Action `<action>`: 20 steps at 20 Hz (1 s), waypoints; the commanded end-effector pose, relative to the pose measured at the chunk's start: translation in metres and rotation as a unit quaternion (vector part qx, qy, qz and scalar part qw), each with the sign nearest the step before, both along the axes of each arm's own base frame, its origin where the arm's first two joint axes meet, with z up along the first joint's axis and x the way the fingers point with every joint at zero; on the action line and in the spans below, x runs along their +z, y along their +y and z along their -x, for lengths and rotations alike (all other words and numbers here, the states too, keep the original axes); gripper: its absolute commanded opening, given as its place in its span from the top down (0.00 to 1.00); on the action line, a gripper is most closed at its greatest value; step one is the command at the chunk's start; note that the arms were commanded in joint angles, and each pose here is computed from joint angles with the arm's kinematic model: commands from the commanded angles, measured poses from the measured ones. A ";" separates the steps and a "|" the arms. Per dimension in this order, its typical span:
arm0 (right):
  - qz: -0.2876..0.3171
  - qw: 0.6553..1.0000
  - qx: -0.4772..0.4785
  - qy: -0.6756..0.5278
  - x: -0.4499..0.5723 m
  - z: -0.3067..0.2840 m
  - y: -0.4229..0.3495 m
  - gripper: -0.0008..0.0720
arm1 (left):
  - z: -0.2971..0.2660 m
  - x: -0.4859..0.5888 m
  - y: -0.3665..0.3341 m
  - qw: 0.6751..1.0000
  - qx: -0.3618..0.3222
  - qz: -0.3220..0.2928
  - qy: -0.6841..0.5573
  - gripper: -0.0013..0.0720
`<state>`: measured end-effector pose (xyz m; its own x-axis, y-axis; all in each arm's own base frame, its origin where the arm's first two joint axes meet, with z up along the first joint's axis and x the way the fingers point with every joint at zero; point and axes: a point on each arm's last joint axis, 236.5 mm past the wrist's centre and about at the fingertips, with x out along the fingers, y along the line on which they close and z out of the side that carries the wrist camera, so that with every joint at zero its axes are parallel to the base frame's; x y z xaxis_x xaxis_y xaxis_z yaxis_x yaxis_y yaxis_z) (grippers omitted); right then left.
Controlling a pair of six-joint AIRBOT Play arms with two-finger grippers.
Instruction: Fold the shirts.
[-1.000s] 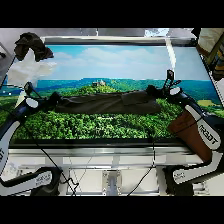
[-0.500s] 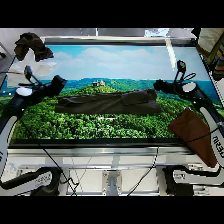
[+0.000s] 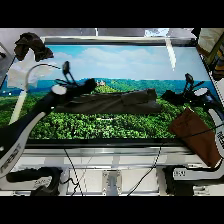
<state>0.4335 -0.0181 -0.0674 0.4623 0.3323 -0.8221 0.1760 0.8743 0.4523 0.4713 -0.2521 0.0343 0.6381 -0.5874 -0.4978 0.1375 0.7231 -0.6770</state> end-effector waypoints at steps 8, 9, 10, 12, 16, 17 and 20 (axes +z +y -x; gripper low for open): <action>-0.105 0.994 -0.028 0.029 -0.030 -0.005 0.024 0.23 | 0.000 -0.100 -0.038 0.976 -0.104 -0.148 0.121 0.96; -0.123 0.992 -0.031 0.025 -0.029 -0.008 0.030 0.23 | 0.002 -0.106 -0.029 0.969 -0.110 -0.177 0.131 0.96; -0.142 0.989 -0.039 0.021 -0.029 -0.013 0.034 0.23 | 0.003 -0.108 -0.024 0.964 -0.114 -0.195 0.137 0.96; -0.172 0.984 -0.055 0.012 -0.029 -0.022 0.040 0.23 | 0.004 -0.108 -0.020 0.960 -0.123 -0.211 0.140 0.96; -0.190 0.979 -0.072 0.023 -0.041 -0.024 0.042 0.23 | 0.015 -0.119 -0.019 0.952 -0.135 -0.217 0.167 0.96; -0.193 0.978 -0.075 0.025 -0.043 -0.024 0.042 0.23 | 0.020 -0.125 -0.018 0.949 -0.140 -0.219 0.178 0.96; -0.202 0.976 -0.081 0.026 -0.046 -0.027 0.043 0.23 | 0.027 -0.134 -0.018 0.945 -0.146 -0.219 0.196 0.96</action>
<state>0.4574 0.0255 -0.1076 0.4895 0.5614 -0.6673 0.3144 0.6001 0.7355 0.4533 -0.2734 -0.0906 0.2418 -0.4099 -0.8795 0.1842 0.9093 -0.3732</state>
